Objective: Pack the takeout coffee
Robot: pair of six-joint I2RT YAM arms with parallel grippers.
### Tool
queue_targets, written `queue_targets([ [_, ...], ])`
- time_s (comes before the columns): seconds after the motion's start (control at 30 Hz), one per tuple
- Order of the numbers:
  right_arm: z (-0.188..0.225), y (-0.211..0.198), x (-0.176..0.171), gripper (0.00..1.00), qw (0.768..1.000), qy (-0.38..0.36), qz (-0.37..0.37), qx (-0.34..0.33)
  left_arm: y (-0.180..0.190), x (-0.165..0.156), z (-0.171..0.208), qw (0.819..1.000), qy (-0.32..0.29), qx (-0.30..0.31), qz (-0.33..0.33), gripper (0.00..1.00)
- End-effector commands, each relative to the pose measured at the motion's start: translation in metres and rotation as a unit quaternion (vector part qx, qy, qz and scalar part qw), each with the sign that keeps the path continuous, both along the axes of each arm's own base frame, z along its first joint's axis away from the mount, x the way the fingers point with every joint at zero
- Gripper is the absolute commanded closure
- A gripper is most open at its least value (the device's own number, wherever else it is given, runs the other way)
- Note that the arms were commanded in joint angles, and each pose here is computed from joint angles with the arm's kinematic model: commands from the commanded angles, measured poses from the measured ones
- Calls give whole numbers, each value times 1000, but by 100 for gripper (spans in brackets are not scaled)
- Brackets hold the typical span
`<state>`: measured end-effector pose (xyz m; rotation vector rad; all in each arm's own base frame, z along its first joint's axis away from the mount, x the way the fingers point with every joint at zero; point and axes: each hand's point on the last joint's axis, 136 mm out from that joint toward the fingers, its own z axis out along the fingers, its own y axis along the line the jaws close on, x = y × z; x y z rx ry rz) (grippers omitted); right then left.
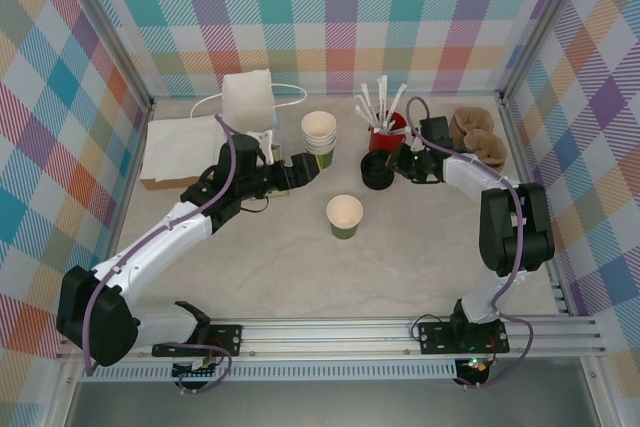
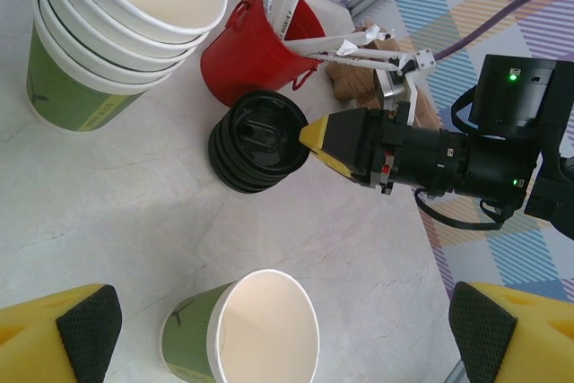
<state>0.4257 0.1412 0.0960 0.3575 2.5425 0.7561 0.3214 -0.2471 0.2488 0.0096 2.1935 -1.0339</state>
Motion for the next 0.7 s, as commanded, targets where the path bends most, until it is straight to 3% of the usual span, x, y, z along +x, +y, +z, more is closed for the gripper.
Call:
queue_targets([
  [0.0,17,4,-2,87,1000,-22,19,2,-5,0,12,1000,-19,4,-9,4],
  [0.67,75,12,-48,90,992,-100,57,53,-31,5,26,997,-4,-56,-48,4],
])
